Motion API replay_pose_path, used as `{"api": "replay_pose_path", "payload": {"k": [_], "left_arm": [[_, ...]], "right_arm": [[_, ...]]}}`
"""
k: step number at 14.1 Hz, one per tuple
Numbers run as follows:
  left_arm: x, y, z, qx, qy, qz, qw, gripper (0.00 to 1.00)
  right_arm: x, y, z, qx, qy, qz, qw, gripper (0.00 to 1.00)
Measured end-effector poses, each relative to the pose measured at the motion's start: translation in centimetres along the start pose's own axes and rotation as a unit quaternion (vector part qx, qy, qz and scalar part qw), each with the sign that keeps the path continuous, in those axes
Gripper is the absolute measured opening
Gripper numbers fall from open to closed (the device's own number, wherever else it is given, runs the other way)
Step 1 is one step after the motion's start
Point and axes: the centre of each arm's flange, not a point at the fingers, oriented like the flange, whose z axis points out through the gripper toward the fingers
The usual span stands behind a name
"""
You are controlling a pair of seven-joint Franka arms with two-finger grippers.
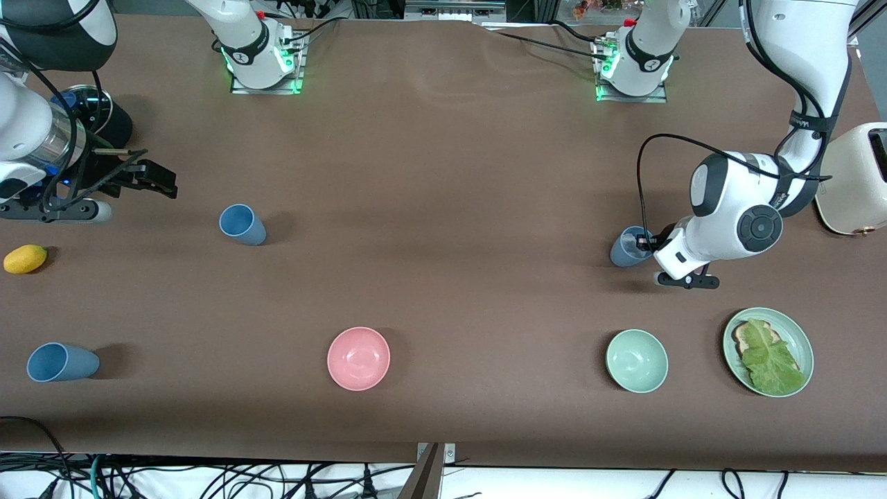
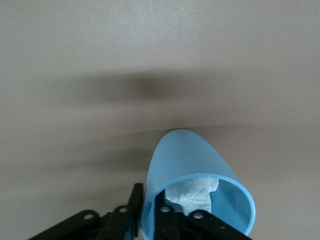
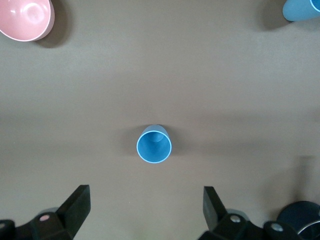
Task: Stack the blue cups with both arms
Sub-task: 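Carry the small cup toward the table center with the left gripper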
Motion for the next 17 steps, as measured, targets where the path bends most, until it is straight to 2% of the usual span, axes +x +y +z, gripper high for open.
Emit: {"api": "replay_pose_path", "payload": {"k": [1, 4, 7, 9, 13, 17], "left_arm": [[0.2, 0.1, -0.4, 0.000, 0.003, 0.001, 1.000, 0.05], [1.0, 1.3, -3.0, -0.002, 0.008, 0.012, 1.000, 0.05], [1.7, 6.2, -6.7, -0.010, 0.023, 0.028, 0.999, 0.05], [1.4, 11.2, -7.9, -0.017, 0.032, 0.006, 0.999, 0.05], [0.4, 21.4, -6.2, -0.029, 0.022, -0.042, 0.998, 0.05], [1.3, 27.7, -1.8, -0.050, 0.040, -0.077, 0.995, 0.05]], "right_arm": [[0.0, 0.0, 0.1, 0.000, -0.001, 0.000, 1.000, 1.00], [0.2, 0.0, 0.4, 0.000, -0.004, 0.000, 1.000, 1.00], [0.2, 0.0, 0.5, 0.000, -0.004, 0.000, 1.000, 1.00], [0.2, 0.0, 0.5, 0.000, -0.004, 0.000, 1.000, 1.00], [0.3, 0.0, 0.6, 0.000, -0.005, 0.000, 1.000, 1.00], [0.3, 0.0, 0.6, 0.000, -0.005, 0.000, 1.000, 1.00]]}}
